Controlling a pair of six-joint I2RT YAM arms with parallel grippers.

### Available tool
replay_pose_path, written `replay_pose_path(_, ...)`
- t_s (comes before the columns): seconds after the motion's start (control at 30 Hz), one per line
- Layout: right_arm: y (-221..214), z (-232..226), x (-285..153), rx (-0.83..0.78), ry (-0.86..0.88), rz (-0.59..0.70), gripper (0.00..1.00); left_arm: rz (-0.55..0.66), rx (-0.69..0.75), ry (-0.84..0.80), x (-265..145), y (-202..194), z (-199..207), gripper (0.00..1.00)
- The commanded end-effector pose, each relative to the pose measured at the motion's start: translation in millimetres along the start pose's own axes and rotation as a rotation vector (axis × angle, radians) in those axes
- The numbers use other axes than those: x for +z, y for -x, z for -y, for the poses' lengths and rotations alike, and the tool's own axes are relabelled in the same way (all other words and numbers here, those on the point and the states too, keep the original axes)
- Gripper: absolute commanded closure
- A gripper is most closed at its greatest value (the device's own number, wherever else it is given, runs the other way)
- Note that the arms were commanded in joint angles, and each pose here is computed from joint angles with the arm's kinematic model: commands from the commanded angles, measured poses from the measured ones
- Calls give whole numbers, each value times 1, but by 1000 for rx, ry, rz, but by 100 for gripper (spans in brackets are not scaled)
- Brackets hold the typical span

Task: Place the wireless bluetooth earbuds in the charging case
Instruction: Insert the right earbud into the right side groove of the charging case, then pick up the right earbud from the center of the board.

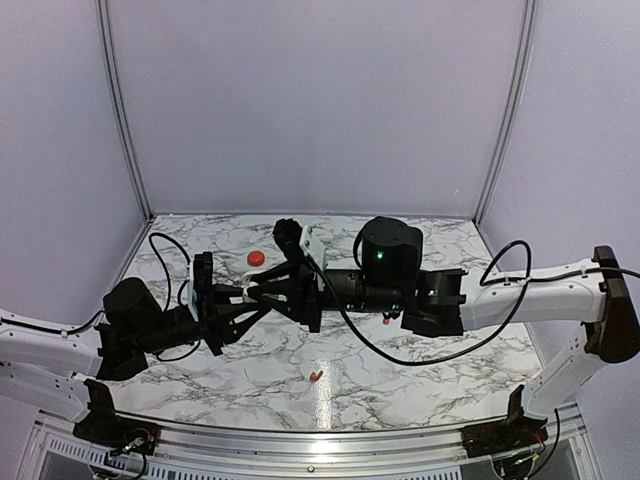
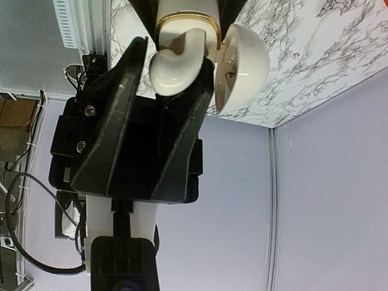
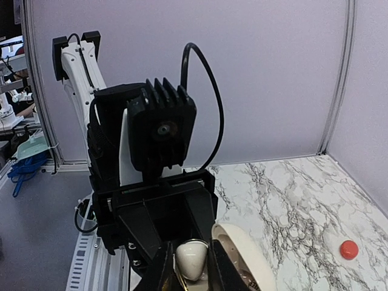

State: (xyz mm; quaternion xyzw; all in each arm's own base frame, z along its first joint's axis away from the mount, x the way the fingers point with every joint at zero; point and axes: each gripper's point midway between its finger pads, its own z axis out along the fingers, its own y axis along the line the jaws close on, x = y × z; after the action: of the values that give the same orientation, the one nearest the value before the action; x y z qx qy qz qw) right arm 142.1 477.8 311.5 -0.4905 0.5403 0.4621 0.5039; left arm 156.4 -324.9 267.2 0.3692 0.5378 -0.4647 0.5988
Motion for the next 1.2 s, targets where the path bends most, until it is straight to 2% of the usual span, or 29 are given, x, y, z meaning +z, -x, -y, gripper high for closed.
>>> replay_pose_path(0.0,-13,-6,3,23,24,-72,75,164,40,21,2,53,-4,100)
replay_pose_path(0.2,2,-6,-2,3,14,-44,59,161,39,30,1,52,-5,100)
replay_pose_path(0.47,25,2,-18,-28,-54,-14,51,155,34,33,2,50,-7,100)
replay_pose_path(0.87,44,15,-56,-18,-116,18,50,139,38,36,-1,42,-9,100)
replay_pose_path(1.03,28,55,-82,32,-234,-44,50,126,20,48,-1,38,-13,100)
replay_pose_path(1.17,-1,107,-107,120,-360,-143,50,119,11,57,-1,35,-16,100)
